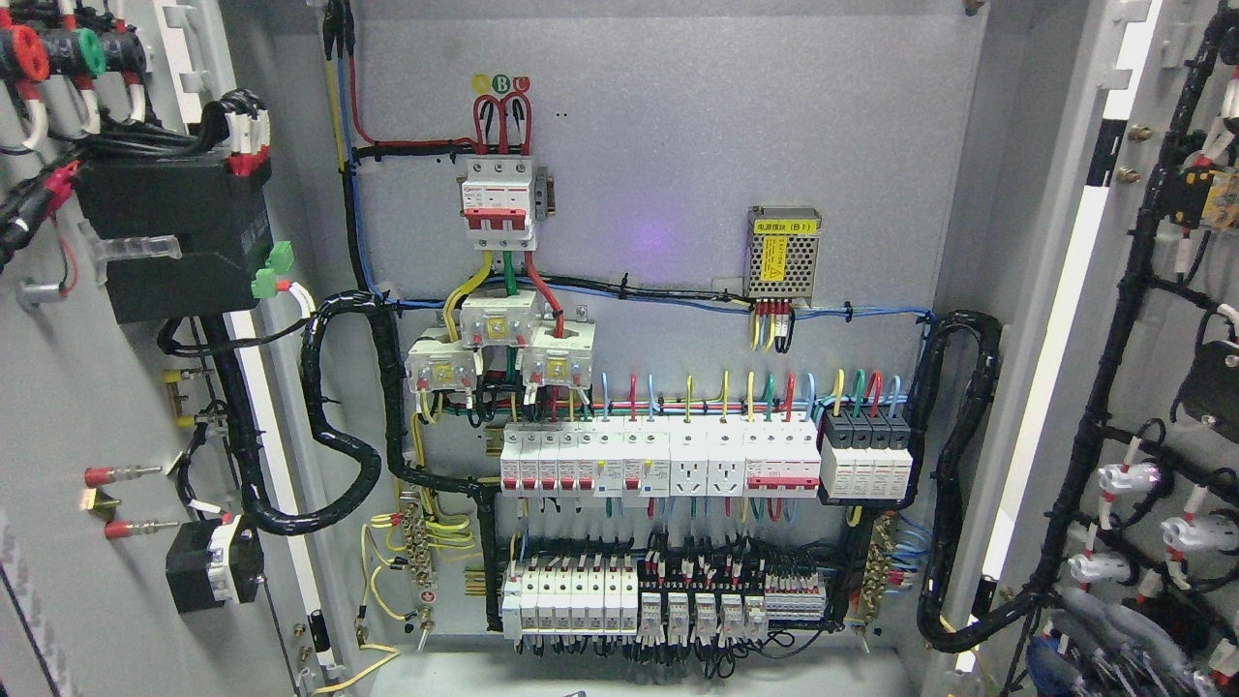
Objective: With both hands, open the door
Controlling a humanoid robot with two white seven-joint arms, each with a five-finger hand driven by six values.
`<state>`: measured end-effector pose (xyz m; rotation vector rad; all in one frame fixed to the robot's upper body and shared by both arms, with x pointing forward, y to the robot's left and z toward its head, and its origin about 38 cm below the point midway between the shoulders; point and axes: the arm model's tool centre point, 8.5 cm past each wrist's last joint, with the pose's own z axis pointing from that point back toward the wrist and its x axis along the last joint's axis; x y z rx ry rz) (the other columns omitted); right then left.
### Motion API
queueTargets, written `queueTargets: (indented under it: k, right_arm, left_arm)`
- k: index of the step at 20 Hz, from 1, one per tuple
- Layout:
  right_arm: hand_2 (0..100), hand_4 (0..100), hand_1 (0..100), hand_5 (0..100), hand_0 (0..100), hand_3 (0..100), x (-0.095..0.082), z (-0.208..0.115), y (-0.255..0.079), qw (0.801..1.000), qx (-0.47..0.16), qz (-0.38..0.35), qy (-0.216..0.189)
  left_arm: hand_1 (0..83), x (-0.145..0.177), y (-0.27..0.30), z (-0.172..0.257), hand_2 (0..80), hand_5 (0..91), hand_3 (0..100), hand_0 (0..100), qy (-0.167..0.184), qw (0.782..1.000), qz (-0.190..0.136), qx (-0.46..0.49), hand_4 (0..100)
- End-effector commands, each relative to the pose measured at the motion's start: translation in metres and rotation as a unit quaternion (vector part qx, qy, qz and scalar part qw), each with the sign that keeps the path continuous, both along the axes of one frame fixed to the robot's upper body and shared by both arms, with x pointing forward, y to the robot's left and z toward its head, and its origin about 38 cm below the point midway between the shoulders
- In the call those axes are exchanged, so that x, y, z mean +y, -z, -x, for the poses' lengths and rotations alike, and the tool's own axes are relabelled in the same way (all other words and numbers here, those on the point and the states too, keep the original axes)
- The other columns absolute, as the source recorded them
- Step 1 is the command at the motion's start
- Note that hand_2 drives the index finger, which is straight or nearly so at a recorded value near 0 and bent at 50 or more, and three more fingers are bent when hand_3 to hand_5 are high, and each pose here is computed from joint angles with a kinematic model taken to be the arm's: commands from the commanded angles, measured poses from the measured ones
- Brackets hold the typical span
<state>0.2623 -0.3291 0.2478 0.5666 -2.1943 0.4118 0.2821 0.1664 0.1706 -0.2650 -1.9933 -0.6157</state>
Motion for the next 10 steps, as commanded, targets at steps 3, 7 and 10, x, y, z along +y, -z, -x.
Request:
queueTargets:
  k: [3,7,10]
  right_arm:
    - [0,0,0,0,0,0,-0.015,0.005,-0.005,1.000,0.001,0.013,0.016]
    - [0,0,0,0,0,0,-0.017,0.008,-0.001,1.000,0.009,0.013,0.018]
    - [0,0,0,0,0,0,-0.019,0.009,-0.001,1.000,0.011,0.013,0.022]
  left_arm:
    - [0.0,0.033,-0.020,0.000,0.0,0.0,0,0,-0.042,0.999,0.020,-0.029,0]
    - [0.0,0.039,-0.015,0.005,0.0,0.0,0,0,-0.045,0.998,0.035,-0.016,0]
    - [0.0,0.039,-0.010,0.010,0.0,0.0,0,0,-0.045,0.998,0.042,-0.011,0]
